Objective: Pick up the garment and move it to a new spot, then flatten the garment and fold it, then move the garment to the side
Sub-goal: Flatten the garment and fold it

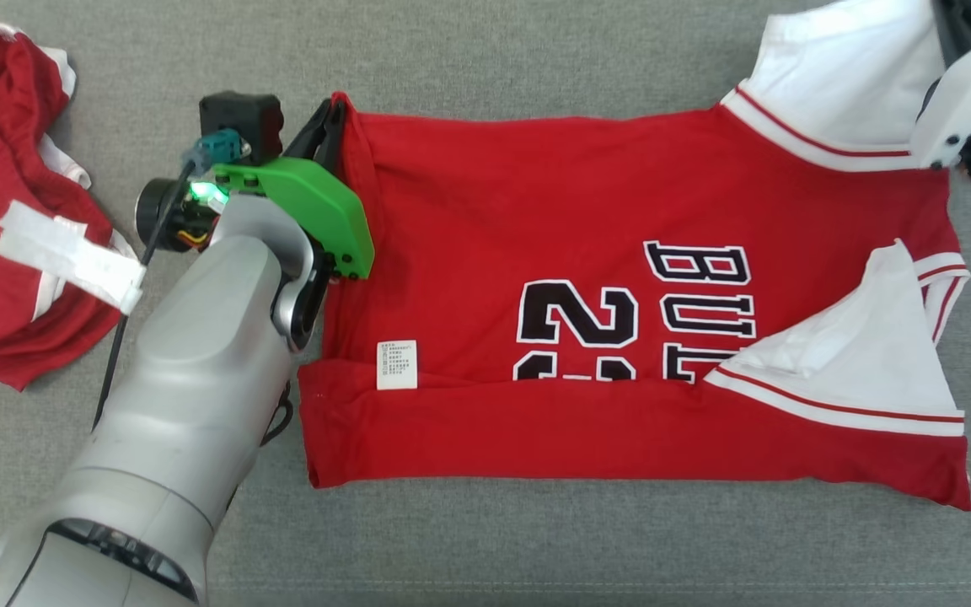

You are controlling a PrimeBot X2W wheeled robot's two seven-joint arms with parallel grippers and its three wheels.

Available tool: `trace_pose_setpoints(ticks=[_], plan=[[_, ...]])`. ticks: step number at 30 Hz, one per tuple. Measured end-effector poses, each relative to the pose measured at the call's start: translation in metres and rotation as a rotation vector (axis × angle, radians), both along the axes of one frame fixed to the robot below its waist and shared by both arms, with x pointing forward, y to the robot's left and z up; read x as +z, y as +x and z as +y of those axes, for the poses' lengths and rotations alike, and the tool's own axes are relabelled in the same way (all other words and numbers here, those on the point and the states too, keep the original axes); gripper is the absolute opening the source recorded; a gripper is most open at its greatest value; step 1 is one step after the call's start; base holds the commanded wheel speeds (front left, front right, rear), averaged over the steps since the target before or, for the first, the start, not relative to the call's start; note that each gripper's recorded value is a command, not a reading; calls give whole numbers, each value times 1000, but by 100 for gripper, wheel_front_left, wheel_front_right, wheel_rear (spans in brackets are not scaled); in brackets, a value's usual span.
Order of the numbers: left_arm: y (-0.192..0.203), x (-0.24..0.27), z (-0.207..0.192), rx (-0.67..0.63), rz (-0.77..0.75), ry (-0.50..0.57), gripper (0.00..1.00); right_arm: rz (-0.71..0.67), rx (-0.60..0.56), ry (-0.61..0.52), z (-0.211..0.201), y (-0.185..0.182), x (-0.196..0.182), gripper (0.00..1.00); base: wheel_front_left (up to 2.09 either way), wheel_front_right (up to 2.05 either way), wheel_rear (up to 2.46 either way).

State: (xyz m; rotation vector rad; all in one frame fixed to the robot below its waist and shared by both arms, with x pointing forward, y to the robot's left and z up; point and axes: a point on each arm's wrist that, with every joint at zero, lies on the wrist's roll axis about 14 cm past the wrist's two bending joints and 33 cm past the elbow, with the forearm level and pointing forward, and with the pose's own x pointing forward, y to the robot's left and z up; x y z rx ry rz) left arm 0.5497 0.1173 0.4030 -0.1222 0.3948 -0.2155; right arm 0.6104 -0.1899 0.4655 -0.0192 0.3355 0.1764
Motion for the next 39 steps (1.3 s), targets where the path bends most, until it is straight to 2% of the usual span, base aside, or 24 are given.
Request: trace_pose_setpoints(ticks=[10,21,26,35,39], plan=[[-38,11,-11,-58,-62,-16,0,-22,22,21,-9,-65,5,0,0,0,0],[-69,8,5,-52,-72,35,0,120,96,59,9,-148,-18,0,0,0,0],[-73,10,4,-55,-85,30,0,138,83,61,3,-167,-19,0,0,0,0],[-78,25,-7,-60,-142,-23,0,56,56,72,0,-178,6,0,0,0,0],[-86,22,0,-38,-135,-22,0,83,49,76,2,-187,2,0,0,0,0]])
